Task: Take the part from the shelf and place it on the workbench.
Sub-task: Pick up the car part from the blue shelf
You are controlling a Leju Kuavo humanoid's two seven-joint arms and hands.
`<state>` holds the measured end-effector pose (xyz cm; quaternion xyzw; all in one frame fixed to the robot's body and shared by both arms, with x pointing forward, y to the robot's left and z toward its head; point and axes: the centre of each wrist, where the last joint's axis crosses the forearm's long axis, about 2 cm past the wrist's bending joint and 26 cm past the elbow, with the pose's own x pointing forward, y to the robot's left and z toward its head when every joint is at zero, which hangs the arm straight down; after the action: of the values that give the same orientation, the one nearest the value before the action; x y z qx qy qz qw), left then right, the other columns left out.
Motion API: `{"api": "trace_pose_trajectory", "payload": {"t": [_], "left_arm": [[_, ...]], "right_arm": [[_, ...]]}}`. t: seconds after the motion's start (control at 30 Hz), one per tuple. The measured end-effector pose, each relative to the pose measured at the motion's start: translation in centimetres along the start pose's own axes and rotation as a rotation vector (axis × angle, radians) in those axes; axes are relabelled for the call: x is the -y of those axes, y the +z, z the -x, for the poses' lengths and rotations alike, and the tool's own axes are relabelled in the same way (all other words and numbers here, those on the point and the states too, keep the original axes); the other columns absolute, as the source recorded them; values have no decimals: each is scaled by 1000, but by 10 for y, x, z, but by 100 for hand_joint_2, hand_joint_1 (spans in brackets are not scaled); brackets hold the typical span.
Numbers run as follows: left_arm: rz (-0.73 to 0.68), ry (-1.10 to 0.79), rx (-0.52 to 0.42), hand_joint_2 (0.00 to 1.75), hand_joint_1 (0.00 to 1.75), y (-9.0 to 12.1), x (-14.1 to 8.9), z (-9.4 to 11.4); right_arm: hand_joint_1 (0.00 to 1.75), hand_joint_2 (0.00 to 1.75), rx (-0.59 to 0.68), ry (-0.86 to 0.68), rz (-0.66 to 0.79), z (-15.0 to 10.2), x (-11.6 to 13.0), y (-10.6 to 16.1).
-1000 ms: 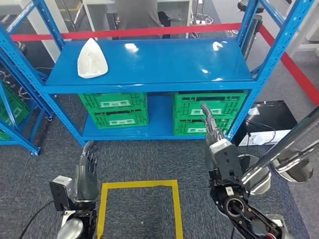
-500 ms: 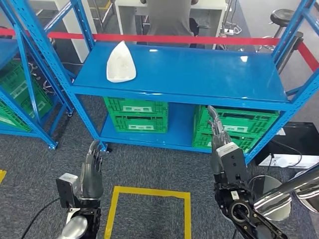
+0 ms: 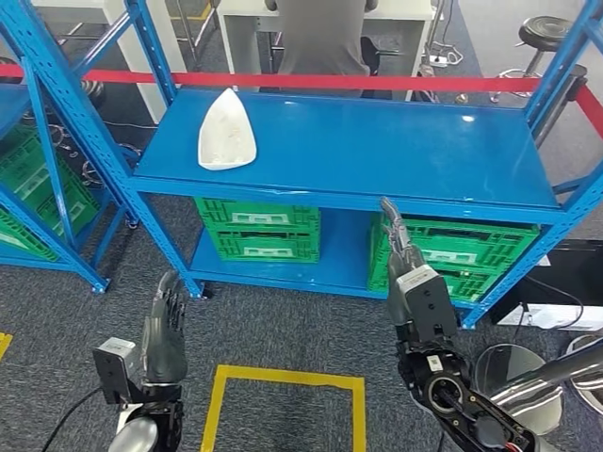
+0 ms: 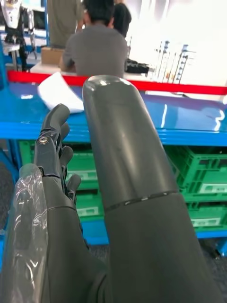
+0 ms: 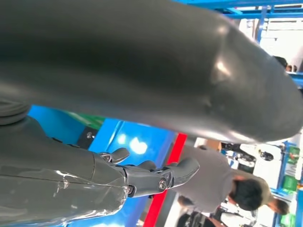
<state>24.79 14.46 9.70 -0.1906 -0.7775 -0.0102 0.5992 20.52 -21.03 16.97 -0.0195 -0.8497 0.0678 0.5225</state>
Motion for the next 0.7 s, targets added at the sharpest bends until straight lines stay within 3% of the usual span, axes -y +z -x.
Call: {"api": "trace_pose_trajectory", "payload": {"t": [0.7], "left_arm": [[-52,-26,4,0,0,9,-2,-3]], "right_arm": [[0,0,17,-16,-52,2,-1,-6]]}}
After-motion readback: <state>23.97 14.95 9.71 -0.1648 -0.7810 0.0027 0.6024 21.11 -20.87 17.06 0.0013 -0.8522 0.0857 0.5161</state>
